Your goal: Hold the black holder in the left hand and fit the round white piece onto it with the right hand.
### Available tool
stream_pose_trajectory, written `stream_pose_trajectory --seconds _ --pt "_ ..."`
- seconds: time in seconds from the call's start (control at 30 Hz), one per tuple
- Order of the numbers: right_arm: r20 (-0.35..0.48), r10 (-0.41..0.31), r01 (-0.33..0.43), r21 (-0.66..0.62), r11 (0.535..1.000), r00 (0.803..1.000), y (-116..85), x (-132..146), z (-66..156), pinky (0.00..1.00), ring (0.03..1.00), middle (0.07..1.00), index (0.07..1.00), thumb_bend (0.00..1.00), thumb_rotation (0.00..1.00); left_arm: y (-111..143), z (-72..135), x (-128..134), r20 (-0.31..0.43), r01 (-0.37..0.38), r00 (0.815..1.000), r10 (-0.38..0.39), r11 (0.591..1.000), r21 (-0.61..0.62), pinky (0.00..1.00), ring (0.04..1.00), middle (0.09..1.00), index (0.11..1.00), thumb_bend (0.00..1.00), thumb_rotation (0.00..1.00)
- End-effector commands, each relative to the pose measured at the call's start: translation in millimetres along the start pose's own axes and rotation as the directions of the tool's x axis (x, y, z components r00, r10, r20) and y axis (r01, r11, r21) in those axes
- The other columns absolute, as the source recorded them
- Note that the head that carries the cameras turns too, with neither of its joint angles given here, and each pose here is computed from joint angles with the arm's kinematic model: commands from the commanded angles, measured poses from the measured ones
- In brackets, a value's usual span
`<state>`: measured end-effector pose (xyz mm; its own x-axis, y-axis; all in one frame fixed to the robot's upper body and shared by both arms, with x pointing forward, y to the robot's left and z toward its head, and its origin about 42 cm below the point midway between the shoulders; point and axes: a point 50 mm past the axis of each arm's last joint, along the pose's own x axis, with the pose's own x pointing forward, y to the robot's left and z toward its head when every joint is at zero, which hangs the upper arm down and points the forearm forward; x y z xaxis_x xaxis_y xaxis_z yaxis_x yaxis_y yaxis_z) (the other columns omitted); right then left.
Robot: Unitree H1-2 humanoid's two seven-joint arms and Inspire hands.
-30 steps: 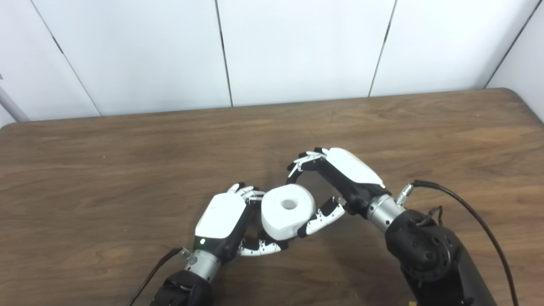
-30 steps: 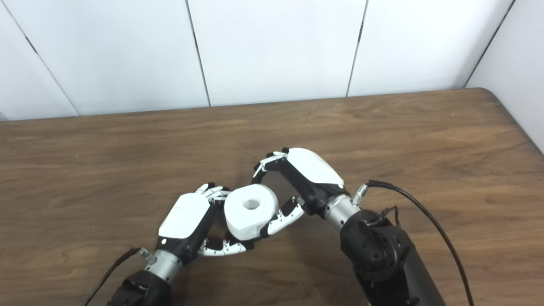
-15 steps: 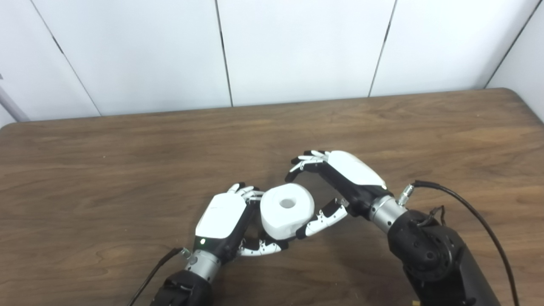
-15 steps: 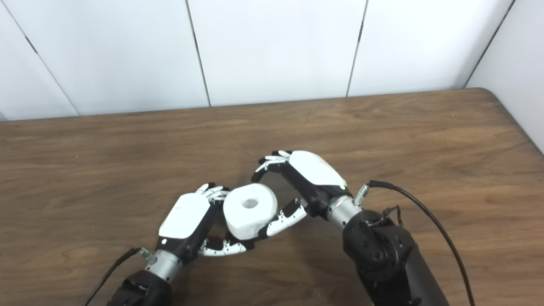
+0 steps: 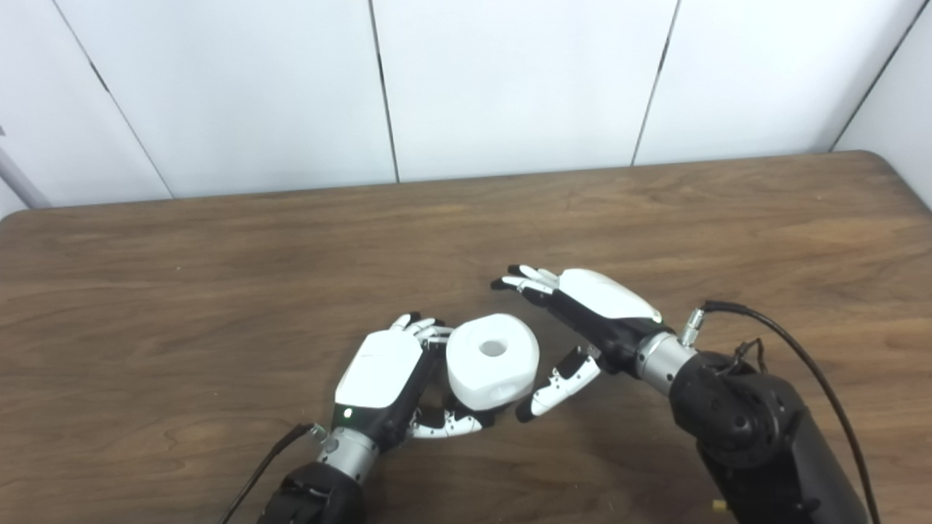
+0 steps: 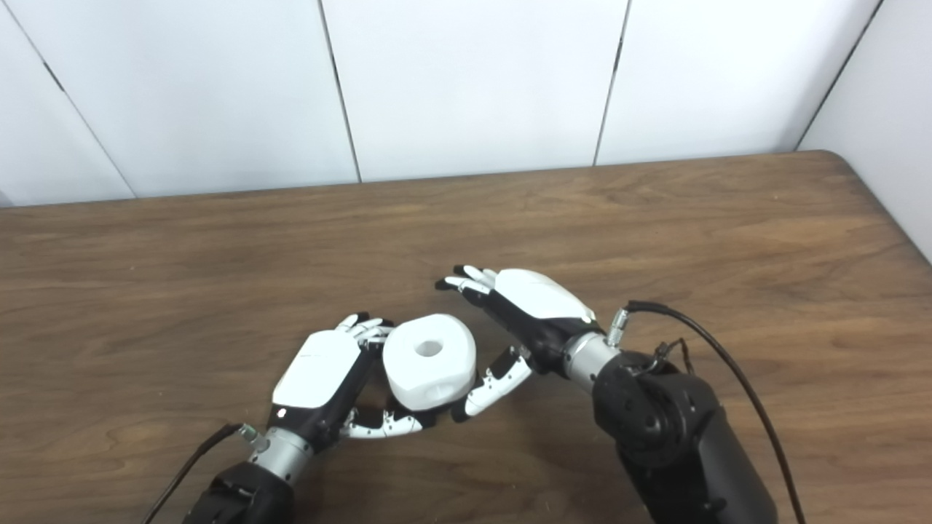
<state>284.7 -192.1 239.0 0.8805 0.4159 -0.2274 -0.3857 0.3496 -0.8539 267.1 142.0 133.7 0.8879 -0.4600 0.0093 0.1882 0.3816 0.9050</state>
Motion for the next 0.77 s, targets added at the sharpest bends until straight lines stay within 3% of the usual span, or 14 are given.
stream_pose_trajectory --seconds 0.0,0.3,0.7,0.73 --pt "0.032 -0.069 0.07 -0.029 0.997 0.997 -20.8 -6.2 7.5 1.0 1.0 1.0 0.937 1.0 0.31 -9.6 -1.3 0.2 -0.005 0.061 0.998 -0.061 0.998 0.019 0.95 0.864 0.767 0.485 0.52 0.05" --pt "-0.008 -0.082 0.081 -0.04 0.996 0.997 -32.5 -22.7 -4.3 1.0 1.0 1.0 0.943 1.0 0.35 -7.9 -5.0 -1.7 -0.016 0.05 0.999 -0.05 0.999 0.003 0.95 0.865 0.765 0.485 0.52 0.05" --pt "-0.024 -0.105 0.105 0.008 0.994 0.994 -31.6 -28.8 -12.3 1.0 1.0 1.0 0.935 1.0 0.36 1.3 -5.5 -4.2 -0.063 0.029 0.998 -0.031 0.999 -0.037 0.92 0.856 0.777 0.494 0.52 0.07" --pt "-0.023 -0.106 0.106 0.014 0.994 0.994 -31.5 -29.0 -12.8 1.0 1.0 1.0 0.936 1.0 0.36 2.8 -5.6 -4.2 -0.063 0.027 0.998 -0.03 0.998 -0.049 0.92 0.853 0.779 0.584 0.73 0.14"
